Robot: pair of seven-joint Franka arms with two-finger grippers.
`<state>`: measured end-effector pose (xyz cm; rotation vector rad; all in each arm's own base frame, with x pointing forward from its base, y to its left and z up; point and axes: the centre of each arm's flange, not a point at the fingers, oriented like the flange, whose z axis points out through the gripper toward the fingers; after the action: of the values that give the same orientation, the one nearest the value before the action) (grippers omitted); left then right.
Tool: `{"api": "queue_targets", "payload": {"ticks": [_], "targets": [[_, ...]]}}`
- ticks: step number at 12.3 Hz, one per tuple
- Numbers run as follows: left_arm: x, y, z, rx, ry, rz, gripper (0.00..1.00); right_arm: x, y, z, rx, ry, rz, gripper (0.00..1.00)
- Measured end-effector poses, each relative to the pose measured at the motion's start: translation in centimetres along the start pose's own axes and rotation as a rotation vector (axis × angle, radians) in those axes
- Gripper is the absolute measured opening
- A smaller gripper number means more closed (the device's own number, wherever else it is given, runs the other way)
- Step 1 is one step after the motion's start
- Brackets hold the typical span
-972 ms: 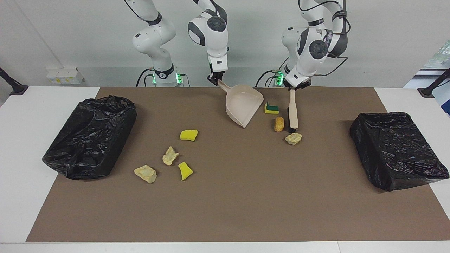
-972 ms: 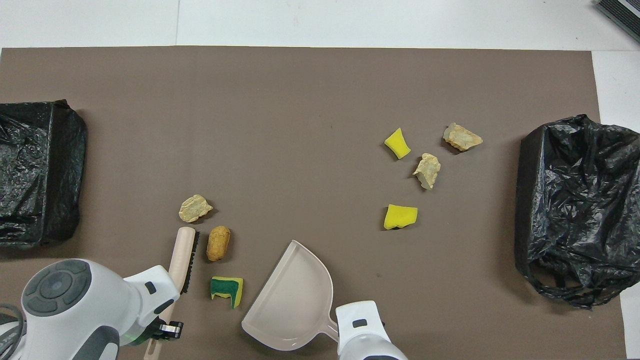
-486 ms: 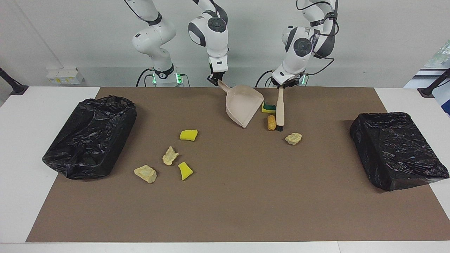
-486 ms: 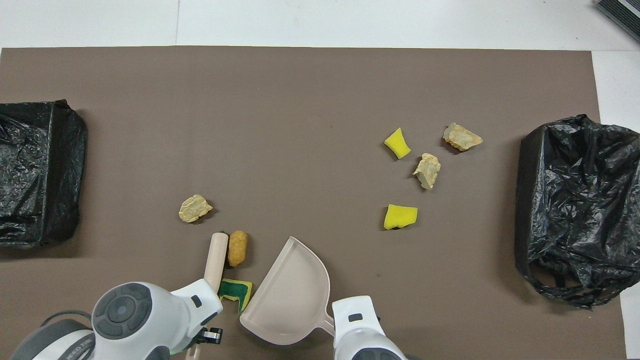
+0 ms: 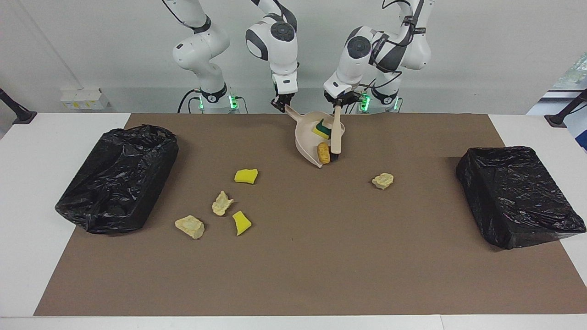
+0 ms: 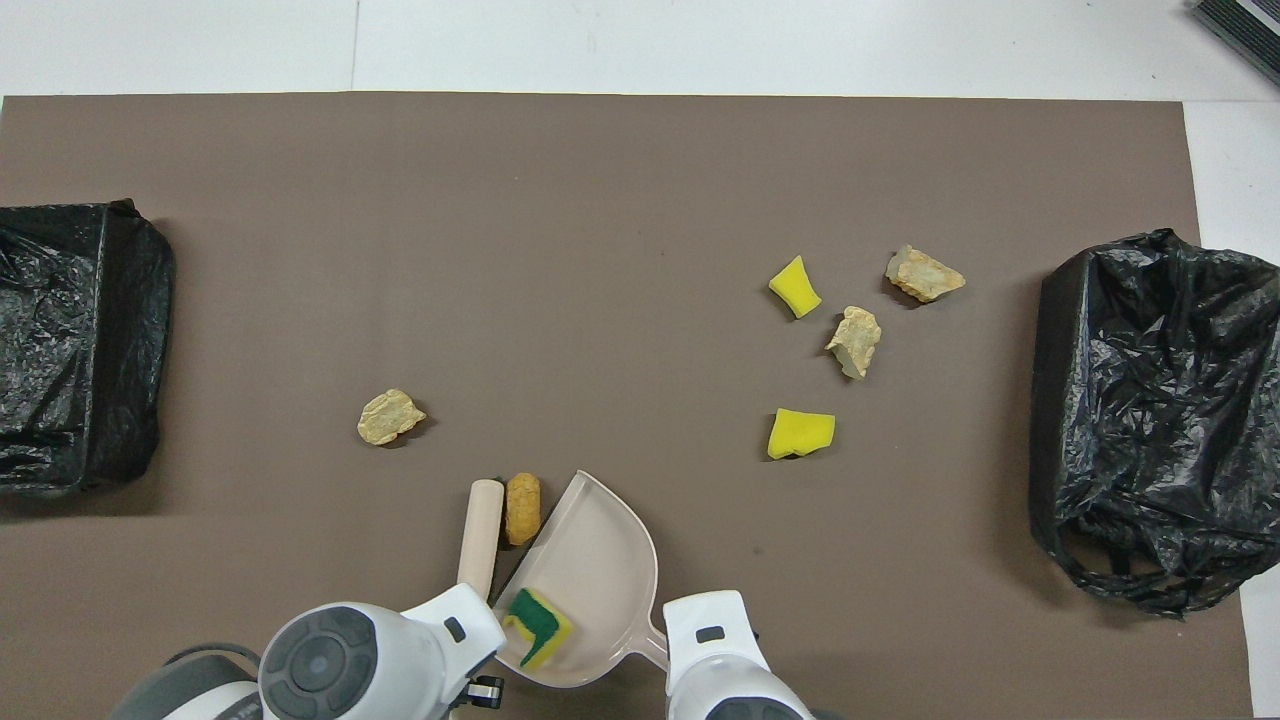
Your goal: Sweep and dump trash in bin
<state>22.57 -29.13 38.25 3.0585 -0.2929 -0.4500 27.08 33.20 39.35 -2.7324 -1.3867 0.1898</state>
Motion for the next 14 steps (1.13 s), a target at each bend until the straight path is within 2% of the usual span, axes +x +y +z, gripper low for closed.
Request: {"api": "queue_targets", "payload": {"ticks": [2, 5, 9, 12, 14], "targets": [[0.0, 1.1, -1.3, -0.007, 0.005, -0.001, 0.28, 0.0, 0.0, 0.0, 0.0, 0.0, 0.0, 0.33], [0.7, -0.2, -2.8, 0.015, -0.034, -0.028, 0.28, 0.1, 0.0, 0.0, 0.0, 0.002, 0.0, 0.33], [5.5, -7.5, -7.6, 0.052, 0.04, -0.008, 0.28, 1.1, 0.2, 0.0, -0.007, 0.046, 0.001, 0.33], [9.1, -14.3, -8.4, 0.018, 0.081, 0.031, 0.28, 2.1, 0.4, 0.6, -0.007, 0.041, 0.004, 0.33], [9.9, -15.2, -8.2, 0.014, 0.091, 0.035, 0.28, 2.3, 0.4, 0.7, -0.006, 0.038, 0.004, 0.33]]}}
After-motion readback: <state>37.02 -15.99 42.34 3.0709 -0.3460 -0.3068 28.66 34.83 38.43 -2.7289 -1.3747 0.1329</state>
